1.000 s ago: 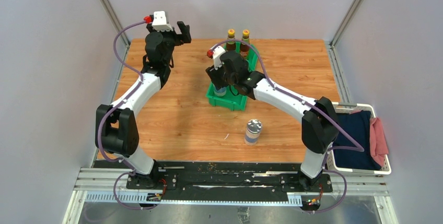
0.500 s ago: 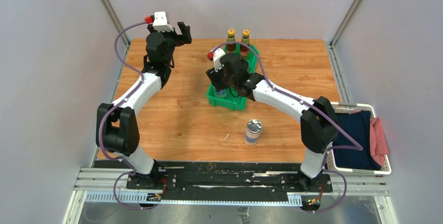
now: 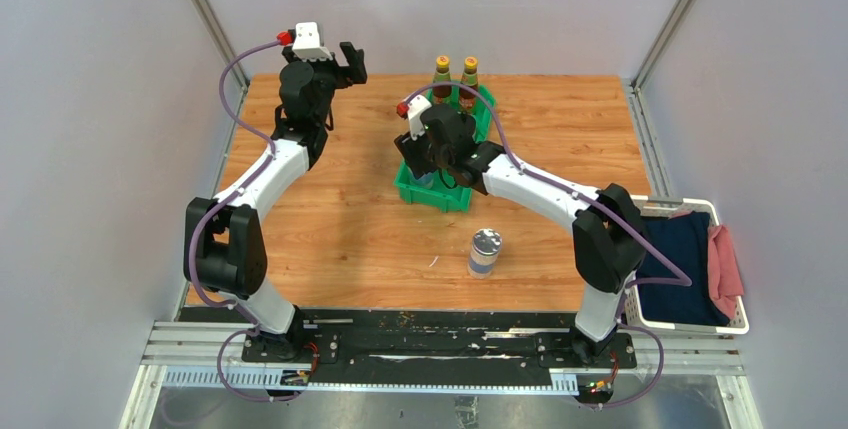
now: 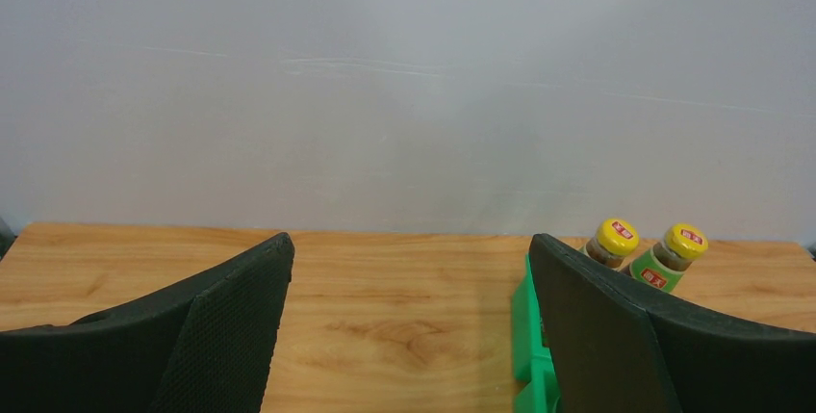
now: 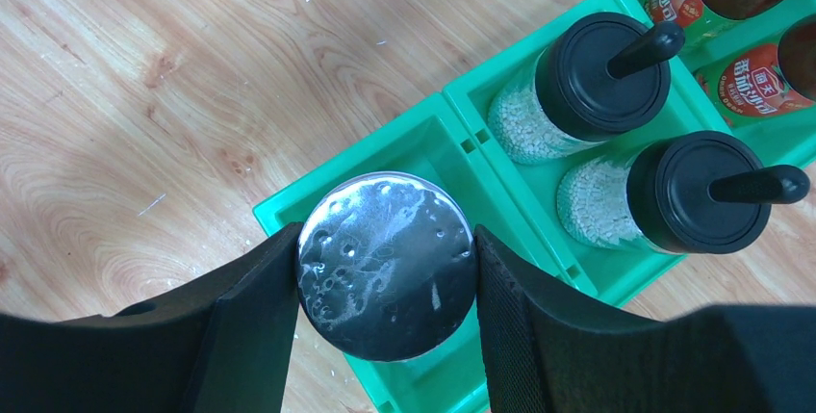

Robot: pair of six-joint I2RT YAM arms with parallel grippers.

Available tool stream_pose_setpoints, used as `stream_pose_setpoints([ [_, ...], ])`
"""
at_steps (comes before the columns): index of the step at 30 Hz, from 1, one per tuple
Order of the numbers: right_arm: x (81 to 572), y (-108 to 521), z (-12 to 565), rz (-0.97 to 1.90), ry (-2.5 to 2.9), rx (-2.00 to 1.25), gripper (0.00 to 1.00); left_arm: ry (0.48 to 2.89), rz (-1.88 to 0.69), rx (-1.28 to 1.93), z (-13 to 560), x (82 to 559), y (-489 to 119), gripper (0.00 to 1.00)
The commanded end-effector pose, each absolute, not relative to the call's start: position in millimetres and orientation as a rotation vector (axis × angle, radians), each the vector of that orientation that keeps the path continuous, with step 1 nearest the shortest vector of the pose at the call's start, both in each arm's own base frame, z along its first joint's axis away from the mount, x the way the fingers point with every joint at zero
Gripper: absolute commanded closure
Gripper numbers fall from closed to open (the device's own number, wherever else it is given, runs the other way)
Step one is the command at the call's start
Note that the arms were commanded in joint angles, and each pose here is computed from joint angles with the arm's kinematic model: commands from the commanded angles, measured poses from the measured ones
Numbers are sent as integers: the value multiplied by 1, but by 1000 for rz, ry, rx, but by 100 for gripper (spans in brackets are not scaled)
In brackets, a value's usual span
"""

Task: Organize the condiment bottles
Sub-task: Place the bottle in the storage box.

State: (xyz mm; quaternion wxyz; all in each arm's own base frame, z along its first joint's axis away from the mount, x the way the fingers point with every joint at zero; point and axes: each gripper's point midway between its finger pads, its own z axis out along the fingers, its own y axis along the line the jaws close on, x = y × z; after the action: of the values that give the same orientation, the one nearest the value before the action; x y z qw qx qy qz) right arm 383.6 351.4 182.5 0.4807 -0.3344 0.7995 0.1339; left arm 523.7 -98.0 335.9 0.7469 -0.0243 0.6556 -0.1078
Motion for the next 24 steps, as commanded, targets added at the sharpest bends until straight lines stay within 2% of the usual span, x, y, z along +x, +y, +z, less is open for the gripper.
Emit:
stream_pose_setpoints([
  [1, 386, 367, 196, 375, 1888, -796, 100, 1428, -234, -60, 332, 527, -95, 5],
  [24, 389, 368, 189, 377, 1898, -805, 100, 1435, -247, -54, 327, 529, -98, 5],
])
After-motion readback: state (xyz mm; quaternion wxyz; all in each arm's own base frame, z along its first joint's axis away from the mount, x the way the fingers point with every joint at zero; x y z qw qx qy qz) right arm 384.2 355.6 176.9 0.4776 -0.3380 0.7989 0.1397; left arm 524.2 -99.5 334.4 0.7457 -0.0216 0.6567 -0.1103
